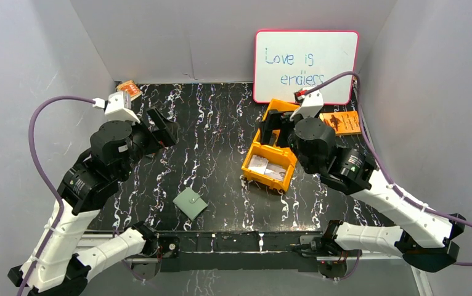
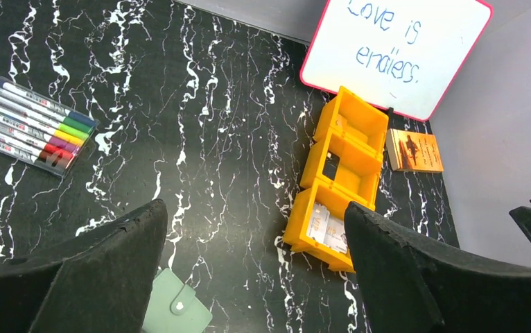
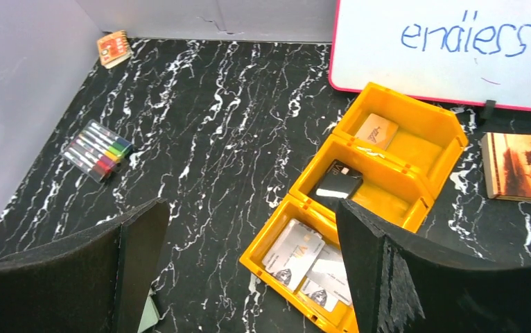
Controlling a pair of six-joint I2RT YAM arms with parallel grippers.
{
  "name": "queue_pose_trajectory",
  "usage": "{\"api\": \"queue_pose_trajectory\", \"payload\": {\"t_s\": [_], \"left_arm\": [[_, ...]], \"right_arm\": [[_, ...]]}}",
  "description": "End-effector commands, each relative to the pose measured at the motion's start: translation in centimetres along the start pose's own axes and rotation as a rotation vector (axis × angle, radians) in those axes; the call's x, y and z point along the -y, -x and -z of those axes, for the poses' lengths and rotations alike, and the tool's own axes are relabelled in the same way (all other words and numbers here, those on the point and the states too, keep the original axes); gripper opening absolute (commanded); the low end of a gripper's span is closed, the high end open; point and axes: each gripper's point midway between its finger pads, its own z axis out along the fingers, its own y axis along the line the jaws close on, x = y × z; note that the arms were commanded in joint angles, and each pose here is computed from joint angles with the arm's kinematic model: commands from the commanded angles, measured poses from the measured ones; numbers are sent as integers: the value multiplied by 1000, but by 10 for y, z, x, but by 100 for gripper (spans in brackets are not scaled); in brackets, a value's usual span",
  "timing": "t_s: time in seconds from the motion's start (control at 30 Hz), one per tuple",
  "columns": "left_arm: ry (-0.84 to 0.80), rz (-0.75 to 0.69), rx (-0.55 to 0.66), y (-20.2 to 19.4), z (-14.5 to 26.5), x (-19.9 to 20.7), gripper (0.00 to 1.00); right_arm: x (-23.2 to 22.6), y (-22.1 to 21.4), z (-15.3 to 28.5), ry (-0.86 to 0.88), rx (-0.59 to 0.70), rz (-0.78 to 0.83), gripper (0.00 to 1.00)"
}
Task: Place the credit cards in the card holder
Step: Move the card holder to the center of the board.
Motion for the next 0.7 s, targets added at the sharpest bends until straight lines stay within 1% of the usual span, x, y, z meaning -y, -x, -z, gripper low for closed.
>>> {"api": "queue_pose_trajectory", "payload": {"t_s": [0.0,0.1,0.2,0.27,0.37,0.43,0.57,0.67], "left_arm": [[-17,3,6,-1,6,-2,95],[-15,15,-8,-8,5,-4,95],[-29,33,-15,-18,6,-7,96],[-36,52,-14,-25,8,-11,96],[-46,80,2,-33,13,-19,96],[-14,102,13,-40,14,-30,96],[76,139,-11,-64,13,-56,95],[91,159,-62,-86,12,-64,96]], "right_arm": [[-13,26,10,99,103,-118,99],[-18,29,13,121,82,-106,99],[-21,21,8,101,11,-51,99],[-23,19,6,96,-11,-44,99],[-30,13,5,130,-30,-22,99],[-36,6,3,158,-55,-7,99],[-59,-23,-6,249,-152,41,99],[-82,-56,-10,357,-262,82,99]]}}
